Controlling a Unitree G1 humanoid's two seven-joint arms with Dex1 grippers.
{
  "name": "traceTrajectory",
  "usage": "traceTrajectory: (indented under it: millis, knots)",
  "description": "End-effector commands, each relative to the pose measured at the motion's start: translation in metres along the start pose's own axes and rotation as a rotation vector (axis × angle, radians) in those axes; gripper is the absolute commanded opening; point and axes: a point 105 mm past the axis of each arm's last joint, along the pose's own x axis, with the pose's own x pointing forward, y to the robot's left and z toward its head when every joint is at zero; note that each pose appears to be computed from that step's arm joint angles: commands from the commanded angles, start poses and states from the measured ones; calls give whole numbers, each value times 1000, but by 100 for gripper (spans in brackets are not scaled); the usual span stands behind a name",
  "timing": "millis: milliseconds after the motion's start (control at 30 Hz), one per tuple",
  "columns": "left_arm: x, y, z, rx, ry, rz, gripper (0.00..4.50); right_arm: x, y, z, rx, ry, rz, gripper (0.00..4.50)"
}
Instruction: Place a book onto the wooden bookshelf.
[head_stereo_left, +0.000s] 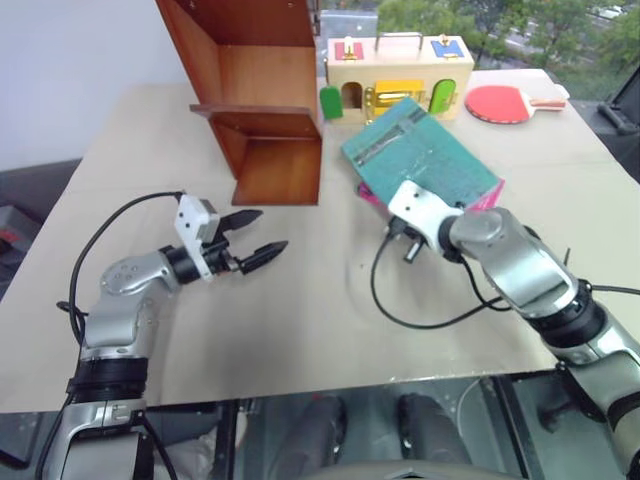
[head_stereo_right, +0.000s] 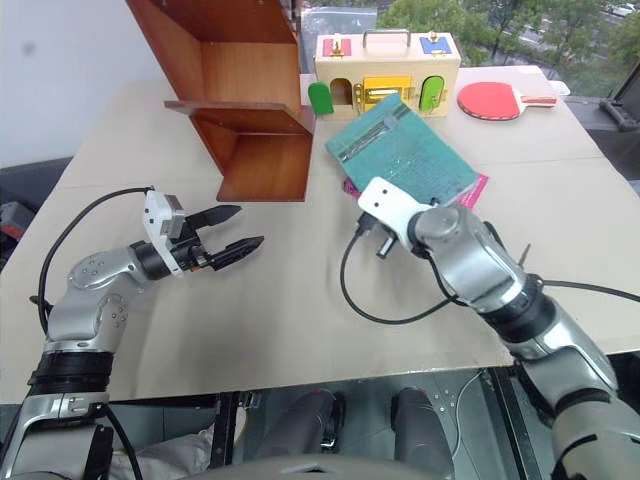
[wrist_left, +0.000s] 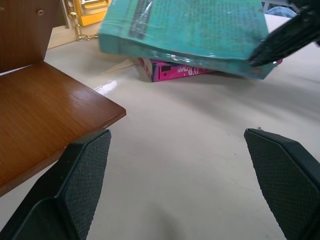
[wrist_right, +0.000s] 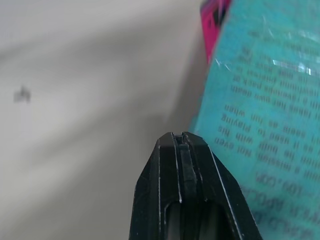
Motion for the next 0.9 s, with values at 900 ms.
traceTrajectory:
  millis: [900]
  knots:
    - [14, -18, 25, 16, -101, -22, 450, 28, -179, -1, 412, -250, -398, 4]
